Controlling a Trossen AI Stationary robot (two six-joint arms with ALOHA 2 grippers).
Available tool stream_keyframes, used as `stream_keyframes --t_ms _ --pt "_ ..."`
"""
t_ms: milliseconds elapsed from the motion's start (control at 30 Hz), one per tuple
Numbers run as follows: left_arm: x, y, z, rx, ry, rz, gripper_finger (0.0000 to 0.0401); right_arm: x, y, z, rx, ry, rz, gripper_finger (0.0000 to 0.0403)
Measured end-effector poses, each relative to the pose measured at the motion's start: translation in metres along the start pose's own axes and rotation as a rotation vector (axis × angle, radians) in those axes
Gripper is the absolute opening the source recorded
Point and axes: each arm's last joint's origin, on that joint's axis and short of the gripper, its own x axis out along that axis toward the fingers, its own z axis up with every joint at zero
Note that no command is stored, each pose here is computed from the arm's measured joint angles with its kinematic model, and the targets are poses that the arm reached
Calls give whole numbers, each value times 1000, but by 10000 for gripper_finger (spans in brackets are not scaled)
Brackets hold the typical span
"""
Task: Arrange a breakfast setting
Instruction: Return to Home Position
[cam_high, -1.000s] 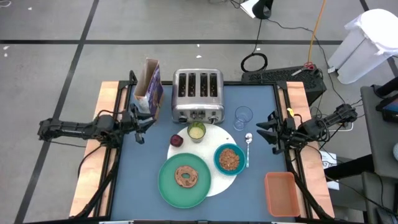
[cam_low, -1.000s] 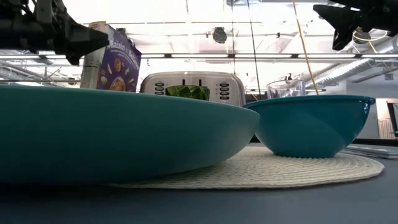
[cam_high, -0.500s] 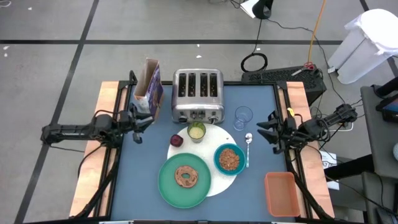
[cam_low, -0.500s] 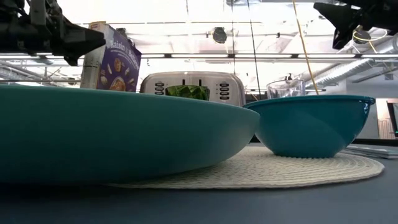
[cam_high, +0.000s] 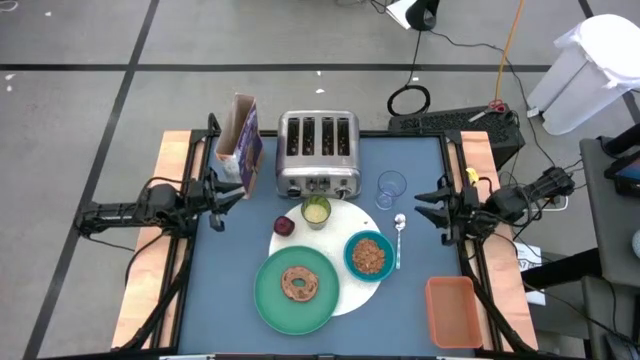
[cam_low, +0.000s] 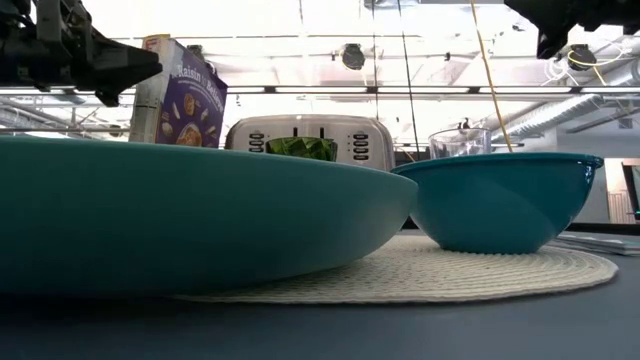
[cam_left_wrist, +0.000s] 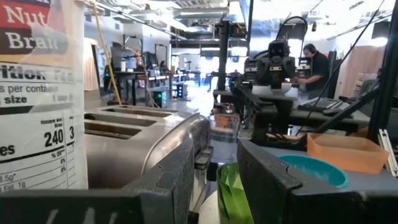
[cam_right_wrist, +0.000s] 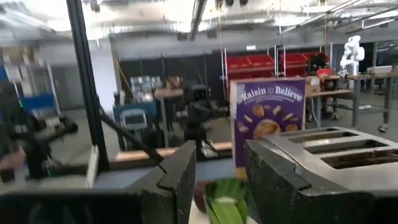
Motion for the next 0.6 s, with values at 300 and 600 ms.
stream_keyframes --t_ms 300,600 --pt "0 0 1 52 -13 1 129 -1 -4 -8 -113 145 -47 130" --pt "0 0 2 83 -20 4 129 1 -9 -28 -130 215 -79 130"
